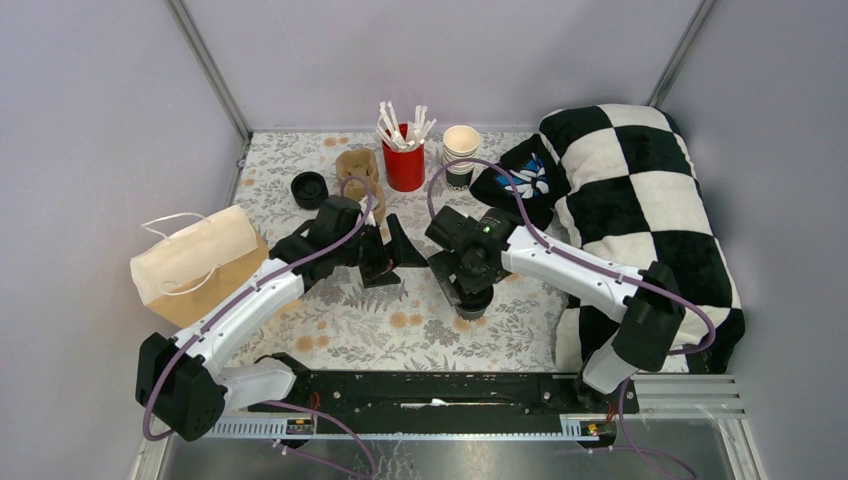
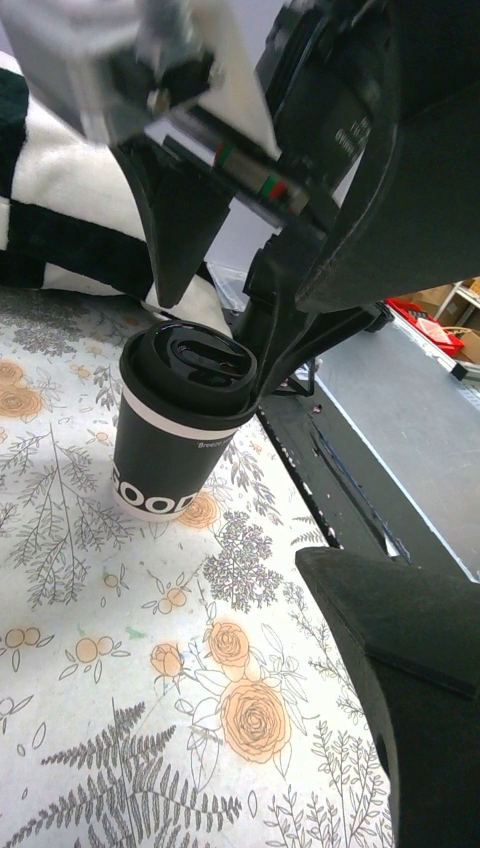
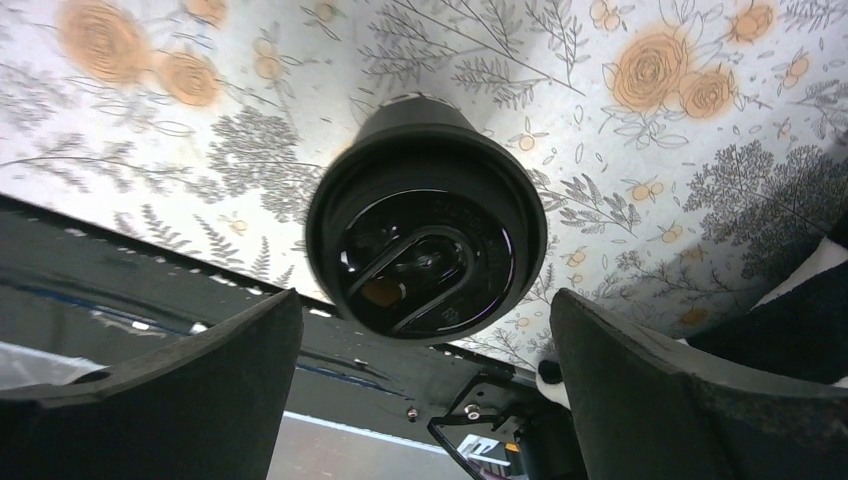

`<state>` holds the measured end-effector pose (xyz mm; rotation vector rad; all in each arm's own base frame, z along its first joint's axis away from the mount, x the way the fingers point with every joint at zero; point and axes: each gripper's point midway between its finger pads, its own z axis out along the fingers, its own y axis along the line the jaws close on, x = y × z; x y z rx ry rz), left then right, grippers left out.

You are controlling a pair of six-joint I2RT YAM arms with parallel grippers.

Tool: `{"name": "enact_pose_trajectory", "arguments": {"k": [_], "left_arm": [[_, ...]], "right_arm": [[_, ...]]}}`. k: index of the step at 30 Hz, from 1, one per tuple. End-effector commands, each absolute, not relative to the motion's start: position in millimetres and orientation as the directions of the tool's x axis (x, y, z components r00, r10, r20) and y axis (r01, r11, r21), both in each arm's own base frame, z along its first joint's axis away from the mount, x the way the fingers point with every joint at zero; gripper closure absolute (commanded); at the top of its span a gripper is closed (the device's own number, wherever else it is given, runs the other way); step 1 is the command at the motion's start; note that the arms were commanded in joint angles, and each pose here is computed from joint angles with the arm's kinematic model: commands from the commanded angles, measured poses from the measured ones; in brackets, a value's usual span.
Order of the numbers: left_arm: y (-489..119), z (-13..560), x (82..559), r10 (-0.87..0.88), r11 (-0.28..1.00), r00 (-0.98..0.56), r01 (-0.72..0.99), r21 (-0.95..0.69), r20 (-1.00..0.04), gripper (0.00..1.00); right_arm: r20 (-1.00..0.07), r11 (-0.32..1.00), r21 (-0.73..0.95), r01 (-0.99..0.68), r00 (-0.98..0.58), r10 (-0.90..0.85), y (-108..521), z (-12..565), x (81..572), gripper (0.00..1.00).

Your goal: Pack the takeout coffee

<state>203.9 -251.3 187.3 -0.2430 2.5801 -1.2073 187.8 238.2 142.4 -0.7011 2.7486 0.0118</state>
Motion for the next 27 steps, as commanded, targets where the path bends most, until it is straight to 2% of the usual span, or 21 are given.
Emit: {"name": "enact_pose_trajectory", "arguments": {"k": [1, 5, 7, 9, 11, 15, 20, 27], "left_arm": [[-273.0, 210.9, 207.3, -0.230, 0.553, -0.949, 0.056, -0.831, -0.217, 0.13], [-296.4, 201.4, 195.3, -0.173, 0.509, -0.972, 0.050, -0.859, -0.159, 0.21], [-303.9, 193.5, 192.1, -0.157, 0.507, -0.978, 0.041, -0.861, -0.138, 0.26], [-308.8, 183.3, 189.0, -0.144, 0.518, -0.983, 0.020, -0.855, -0.110, 0.31], [-313.6, 172.5, 186.2, -0.132, 0.534, -0.988, 0.001, -0.845, -0.085, 0.37], [-319.0, 158.3, 182.5, -0.127, 0.553, -0.990, -0.019, -0.833, -0.062, 0.53], [-321.9, 146.2, 182.8, -0.122, 0.572, -0.991, -0.031, -0.820, -0.048, 0.59], [-326.2, 137.2, 190.2, -0.122, 0.593, -0.991, -0.032, -0.805, -0.050, 0.60]], "right_arm": [[-0.404, 0.893, 0.076, -0.444, -0.832, -0.380, 235.6, 196.5, 188.4, 0.00], [-0.432, 0.872, 0.360, -0.331, -0.888, -0.159, 210.4, 203.4, 198.3, 0.04], [-0.399, 0.825, 0.495, -0.271, -0.915, -0.061, 202.3, 197.8, 200.4, 0.12], [-0.340, 0.803, 0.562, -0.198, -0.940, 0.006, 193.4, 184.7, 203.0, 0.24], [-0.302, 0.799, 0.578, -0.166, -0.953, 0.020, 189.4, 173.7, 202.4, 0.33], [-0.267, 0.804, 0.582, -0.123, -0.963, 0.046, 178.5, 155.0, 201.9, 0.37], [-0.209, 0.778, 0.619, -0.108, -0.977, 0.031, 183.6, 139.8, 196.4, 0.42], [-0.194, 0.761, 0.640, -0.111, -0.981, 0.019, 187.8, 133.9, 195.1, 0.42]]}}
